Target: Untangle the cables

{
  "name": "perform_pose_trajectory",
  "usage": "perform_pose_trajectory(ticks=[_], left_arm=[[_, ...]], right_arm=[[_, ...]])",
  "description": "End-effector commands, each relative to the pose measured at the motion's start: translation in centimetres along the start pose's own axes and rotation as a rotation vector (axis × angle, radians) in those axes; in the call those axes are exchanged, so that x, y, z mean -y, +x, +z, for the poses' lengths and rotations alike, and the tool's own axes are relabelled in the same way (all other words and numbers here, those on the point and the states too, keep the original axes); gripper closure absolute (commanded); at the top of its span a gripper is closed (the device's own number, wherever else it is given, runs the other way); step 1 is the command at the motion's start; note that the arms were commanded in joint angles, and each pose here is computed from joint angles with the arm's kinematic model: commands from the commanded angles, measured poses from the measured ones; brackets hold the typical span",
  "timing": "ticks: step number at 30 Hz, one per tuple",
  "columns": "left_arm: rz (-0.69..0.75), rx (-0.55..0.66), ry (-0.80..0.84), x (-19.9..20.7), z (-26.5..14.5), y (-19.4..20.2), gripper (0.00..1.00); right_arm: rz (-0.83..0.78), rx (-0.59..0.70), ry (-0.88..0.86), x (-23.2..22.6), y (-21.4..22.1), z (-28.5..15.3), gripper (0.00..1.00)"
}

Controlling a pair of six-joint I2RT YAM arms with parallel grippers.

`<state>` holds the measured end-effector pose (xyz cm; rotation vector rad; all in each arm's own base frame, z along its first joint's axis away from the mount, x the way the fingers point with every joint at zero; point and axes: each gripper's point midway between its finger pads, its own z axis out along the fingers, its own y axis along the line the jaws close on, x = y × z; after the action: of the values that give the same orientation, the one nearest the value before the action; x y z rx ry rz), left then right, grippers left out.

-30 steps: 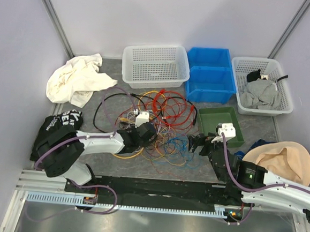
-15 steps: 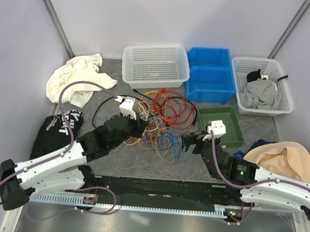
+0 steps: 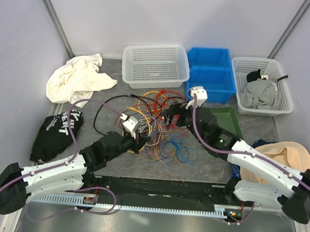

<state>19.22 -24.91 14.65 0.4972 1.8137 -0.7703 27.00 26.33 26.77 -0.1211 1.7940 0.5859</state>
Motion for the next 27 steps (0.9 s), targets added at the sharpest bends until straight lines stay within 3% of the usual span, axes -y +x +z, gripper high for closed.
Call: perform_pose_trajectory(ticks=[1,6,19,24,27], left_arm=[[0.083,0.241,0.101,2.0,-0.5,-5.2,0.98],[0.069,0.313,0.131,2.1,-1.1,-5.2,0.98],[0.068,0.269,0.159,2.7,-0.5,-4.5,0.98],[0.057,0.258,0.161,2.7,-0.5,-4.2,0.98],[0.042,0.253,0.157,2.7,-0.5,-4.1,0.98]], right_arm=[[0.087,-0.117,-0.238,-4.3,0.2,1.2,0.02],[0.113,-0.235,-0.397,-6.7,2.6,1.1,0.02],[0.108,-0.341,-0.495,-8.2,6.8,2.8,0.03],[0.100,-0.343,-0.520,-8.7,7.2,3.5,0.14],[0.080,-0.347,-0.488,-8.2,8.0,4.5,0.30]])
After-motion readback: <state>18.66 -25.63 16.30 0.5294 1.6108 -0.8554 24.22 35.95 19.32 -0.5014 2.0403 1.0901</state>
